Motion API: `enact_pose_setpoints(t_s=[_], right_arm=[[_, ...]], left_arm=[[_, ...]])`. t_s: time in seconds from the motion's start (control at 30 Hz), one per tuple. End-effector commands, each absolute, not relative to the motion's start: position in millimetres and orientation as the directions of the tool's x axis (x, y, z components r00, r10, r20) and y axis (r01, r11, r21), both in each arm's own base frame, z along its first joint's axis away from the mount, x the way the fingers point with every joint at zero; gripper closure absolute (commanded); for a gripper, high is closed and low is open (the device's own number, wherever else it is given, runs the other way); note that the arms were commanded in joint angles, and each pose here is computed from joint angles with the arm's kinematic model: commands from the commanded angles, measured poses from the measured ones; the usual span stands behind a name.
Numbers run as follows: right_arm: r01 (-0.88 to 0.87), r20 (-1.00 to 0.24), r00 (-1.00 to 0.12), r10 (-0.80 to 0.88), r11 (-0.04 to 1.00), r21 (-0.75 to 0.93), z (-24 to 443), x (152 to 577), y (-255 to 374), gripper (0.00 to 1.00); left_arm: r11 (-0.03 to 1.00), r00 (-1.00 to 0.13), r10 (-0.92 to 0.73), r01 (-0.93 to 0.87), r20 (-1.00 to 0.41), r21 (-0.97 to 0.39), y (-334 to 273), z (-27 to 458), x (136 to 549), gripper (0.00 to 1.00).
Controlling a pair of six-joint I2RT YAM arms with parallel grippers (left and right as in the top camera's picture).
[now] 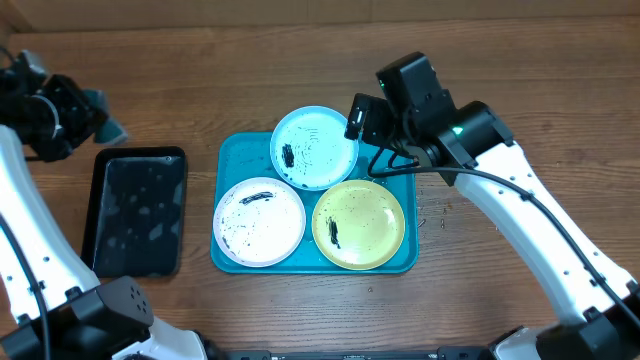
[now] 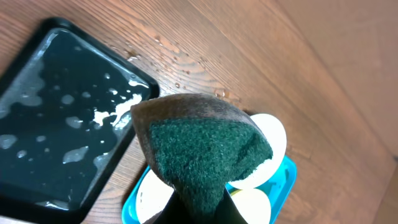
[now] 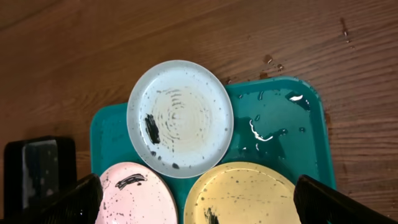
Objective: Clean dirty plates on tray and stack at the side
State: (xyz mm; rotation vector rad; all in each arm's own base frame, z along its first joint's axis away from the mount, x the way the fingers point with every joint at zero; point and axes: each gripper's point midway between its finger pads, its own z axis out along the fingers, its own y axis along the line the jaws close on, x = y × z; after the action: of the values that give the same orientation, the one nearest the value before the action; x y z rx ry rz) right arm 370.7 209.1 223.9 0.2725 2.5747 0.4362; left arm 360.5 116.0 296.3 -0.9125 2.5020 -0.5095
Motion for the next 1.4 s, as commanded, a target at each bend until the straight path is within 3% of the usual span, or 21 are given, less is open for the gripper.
enact_pose_setpoints(t_s=[0.0, 0.23, 0.47, 0.57, 0.7, 0.9, 1.13, 1.37], right_arm=[[0.067, -0.512, -0.832, 0.214, 0.954, 0.291, 214.0, 395.3, 210.8, 0.00], [0.028, -0.570, -0.810, 0.136, 0.980, 0.195, 176.6, 433.8, 216.2, 0.30], [0.048, -0.528, -0.839, 0.129, 0.985, 0.165, 127.5, 450.2, 219.6, 0.33], [0.099, -0.458, -0.874, 0.161, 0.983, 0.157, 87.4, 454.7, 212.6, 0.27], [0.114, -0.394, -0.898, 0.196, 0.968, 0.222, 72.2, 458.0, 209.2, 0.26], [0.137, -0.332, -0.915, 0.230, 0.950, 0.281, 54.7, 463.7, 198.4, 0.40], [0.036, -0.309, -0.939, 0.152, 0.936, 0.349, 49.7, 462.8, 212.1, 0.43], [-0.016, -0.265, -0.961, 0.077, 0.943, 0.333, 24.8, 449.6, 219.1, 0.48]], left_arm=[[0.764, -0.768, -0.599, -0.466, -0.225, -0.446, 92.9, 274.8, 372.8, 0.96], [0.862, -0.886, -0.405, -0.286, -0.228, -0.419, 33.6, 254.9, 397.3, 0.96], [0.898, -0.925, -0.292, -0.178, -0.244, -0.401, -18.9, 236.0, 423.8, 0.96], [0.905, -0.944, -0.204, -0.082, -0.257, -0.417, -60.8, 223.2, 439.2, 0.96], [0.909, -0.960, -0.143, -0.031, -0.241, -0.415, -91.6, 202.2, 448.6, 0.96], [0.906, -0.979, -0.121, -0.040, -0.166, -0.421, -123.9, 162.0, 457.2, 0.96], [0.912, -0.992, -0.077, -0.030, -0.100, -0.410, -144.0, 126.7, 456.3, 0.96], [0.912, -0.992, -0.076, -0.028, -0.103, -0.409, -144.4, 125.4, 457.6, 0.96]])
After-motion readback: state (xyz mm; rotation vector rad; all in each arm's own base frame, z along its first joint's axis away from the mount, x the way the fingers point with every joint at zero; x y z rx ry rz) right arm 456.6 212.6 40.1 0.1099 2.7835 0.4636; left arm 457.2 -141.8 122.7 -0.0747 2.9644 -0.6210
